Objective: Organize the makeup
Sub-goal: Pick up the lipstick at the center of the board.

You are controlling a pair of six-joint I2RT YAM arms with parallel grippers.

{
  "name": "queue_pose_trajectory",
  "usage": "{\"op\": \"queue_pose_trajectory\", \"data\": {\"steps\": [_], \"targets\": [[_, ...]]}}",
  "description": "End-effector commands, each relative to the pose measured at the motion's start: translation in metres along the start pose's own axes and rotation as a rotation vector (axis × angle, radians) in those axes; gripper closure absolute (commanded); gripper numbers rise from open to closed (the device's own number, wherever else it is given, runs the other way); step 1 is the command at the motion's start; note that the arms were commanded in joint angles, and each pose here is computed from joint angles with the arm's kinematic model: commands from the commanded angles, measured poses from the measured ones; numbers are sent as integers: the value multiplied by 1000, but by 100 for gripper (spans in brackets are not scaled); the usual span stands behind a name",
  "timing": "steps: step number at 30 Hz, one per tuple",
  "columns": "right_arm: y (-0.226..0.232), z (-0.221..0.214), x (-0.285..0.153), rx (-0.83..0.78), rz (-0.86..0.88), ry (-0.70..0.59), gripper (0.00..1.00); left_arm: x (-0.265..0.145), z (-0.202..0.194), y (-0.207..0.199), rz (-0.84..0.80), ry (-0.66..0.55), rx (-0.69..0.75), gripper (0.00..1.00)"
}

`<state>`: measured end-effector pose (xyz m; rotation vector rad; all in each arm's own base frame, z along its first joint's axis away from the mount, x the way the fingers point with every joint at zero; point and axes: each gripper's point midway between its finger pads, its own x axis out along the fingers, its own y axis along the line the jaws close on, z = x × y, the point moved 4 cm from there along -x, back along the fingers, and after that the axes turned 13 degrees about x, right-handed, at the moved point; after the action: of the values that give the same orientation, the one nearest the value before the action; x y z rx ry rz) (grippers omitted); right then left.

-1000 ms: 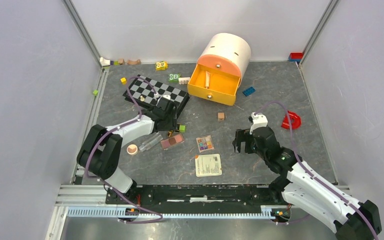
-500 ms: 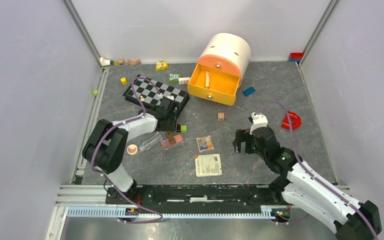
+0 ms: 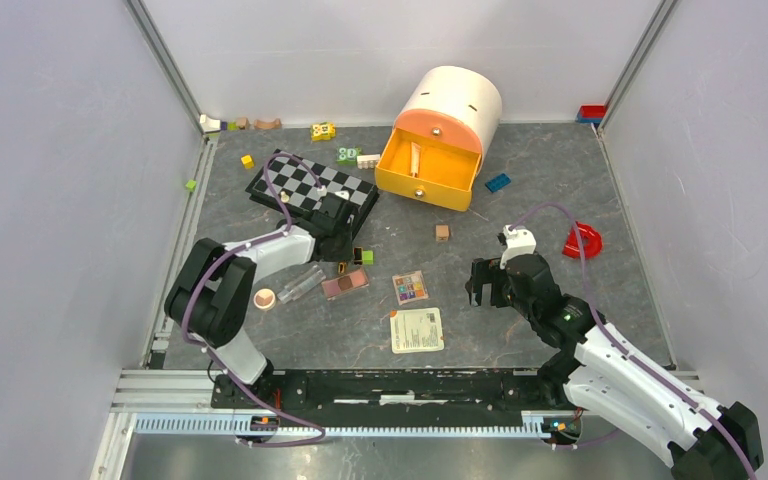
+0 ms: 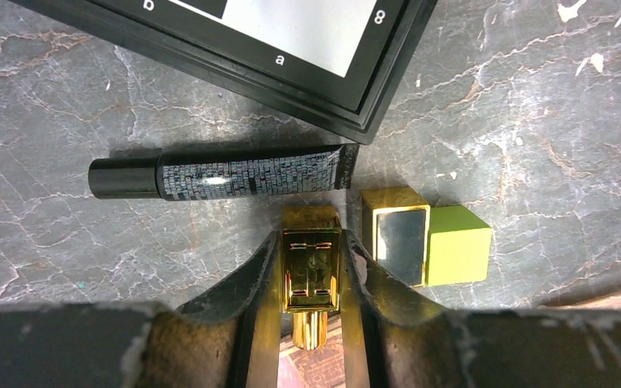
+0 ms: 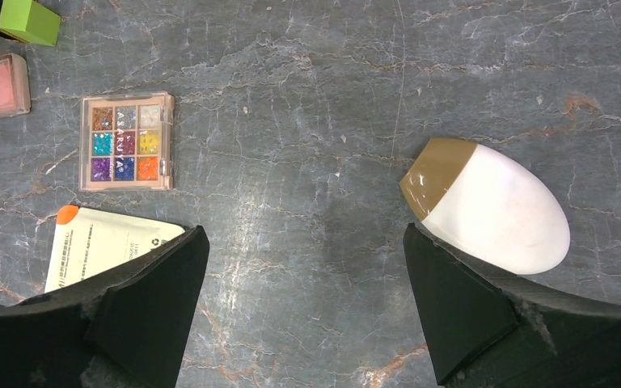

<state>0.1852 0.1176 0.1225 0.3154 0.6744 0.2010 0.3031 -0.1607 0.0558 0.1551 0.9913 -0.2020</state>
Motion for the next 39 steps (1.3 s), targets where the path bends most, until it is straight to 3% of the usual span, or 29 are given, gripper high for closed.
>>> {"op": "queue_pose_trajectory", "data": {"steps": [1,8,15,24,31,39], "targets": [[1,5,-1,-2,1,-26,2,-21,24,-2,-38,-96,17,89],[2,5,0,-3,5,-25,2,-50,33,-2,-86,-208,5,97],[7,6,2,7,41,-35,2,-72,37,4,-71,-280,-50,98],[31,9,14,-31,181,-38,2,-113,43,38,98,-431,-290,98],[70,23,30,-47,257,-28,4,-142,34,63,105,-530,-460,98],[146,37,64,-50,384,37,13,-160,17,84,170,-484,-431,98]]}}
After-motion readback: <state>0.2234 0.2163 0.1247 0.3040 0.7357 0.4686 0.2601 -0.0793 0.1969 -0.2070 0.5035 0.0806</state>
